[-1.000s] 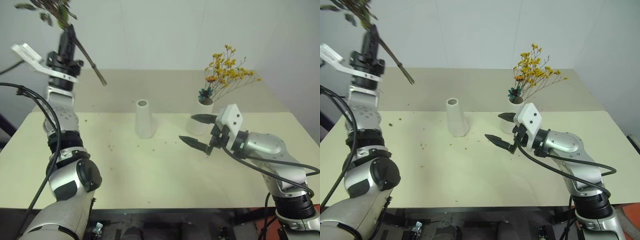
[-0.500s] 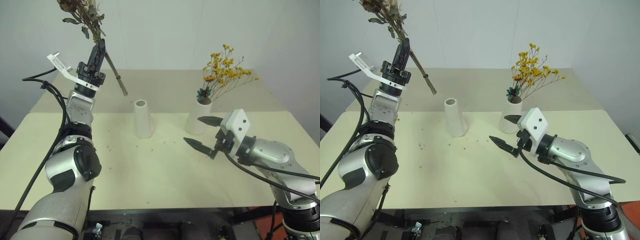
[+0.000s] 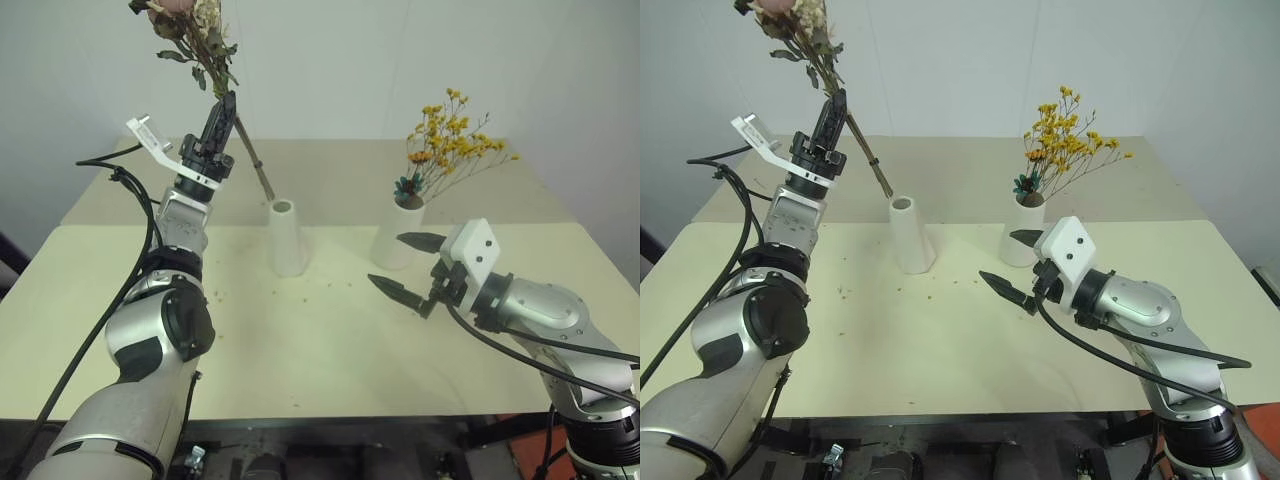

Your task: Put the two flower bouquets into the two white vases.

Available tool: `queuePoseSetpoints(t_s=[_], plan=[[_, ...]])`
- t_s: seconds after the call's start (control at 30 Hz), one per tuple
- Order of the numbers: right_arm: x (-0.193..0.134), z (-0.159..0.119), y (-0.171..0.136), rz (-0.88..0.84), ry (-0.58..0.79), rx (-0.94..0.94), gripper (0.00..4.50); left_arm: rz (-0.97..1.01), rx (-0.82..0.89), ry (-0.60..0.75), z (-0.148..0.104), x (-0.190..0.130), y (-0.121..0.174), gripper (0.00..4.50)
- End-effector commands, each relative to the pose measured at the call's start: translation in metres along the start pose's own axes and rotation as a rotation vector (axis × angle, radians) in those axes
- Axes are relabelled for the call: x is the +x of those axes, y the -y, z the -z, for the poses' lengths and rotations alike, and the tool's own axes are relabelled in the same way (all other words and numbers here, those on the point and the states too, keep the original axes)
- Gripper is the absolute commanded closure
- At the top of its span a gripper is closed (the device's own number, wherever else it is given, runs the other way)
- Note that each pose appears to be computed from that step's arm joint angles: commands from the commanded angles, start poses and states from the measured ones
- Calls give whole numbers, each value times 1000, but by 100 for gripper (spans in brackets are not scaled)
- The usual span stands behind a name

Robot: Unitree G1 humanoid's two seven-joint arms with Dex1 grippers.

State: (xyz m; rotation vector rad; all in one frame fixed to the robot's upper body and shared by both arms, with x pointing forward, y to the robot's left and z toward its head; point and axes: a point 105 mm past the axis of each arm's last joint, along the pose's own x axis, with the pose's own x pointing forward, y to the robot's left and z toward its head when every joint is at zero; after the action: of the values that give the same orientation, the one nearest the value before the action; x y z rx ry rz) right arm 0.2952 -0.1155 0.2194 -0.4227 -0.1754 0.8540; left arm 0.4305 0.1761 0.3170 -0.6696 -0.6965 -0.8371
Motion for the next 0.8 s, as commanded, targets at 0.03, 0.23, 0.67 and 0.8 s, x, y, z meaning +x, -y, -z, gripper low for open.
queuePoseSetpoints(t_s=[0.03,0.23,0.67,0.8], plan=[[-5,-12,1,14,27,-50,0,51,39,29,-10,15,11,440],[-7,-11,0,23,20,-58,0,49,42,7,-1,17,12,440],[-15,-7,3,59,-2,-69,0,29,75,-60,17,16,11,440],[-16,-7,2,62,-3,-71,0,20,85,-85,23,12,9,440]])
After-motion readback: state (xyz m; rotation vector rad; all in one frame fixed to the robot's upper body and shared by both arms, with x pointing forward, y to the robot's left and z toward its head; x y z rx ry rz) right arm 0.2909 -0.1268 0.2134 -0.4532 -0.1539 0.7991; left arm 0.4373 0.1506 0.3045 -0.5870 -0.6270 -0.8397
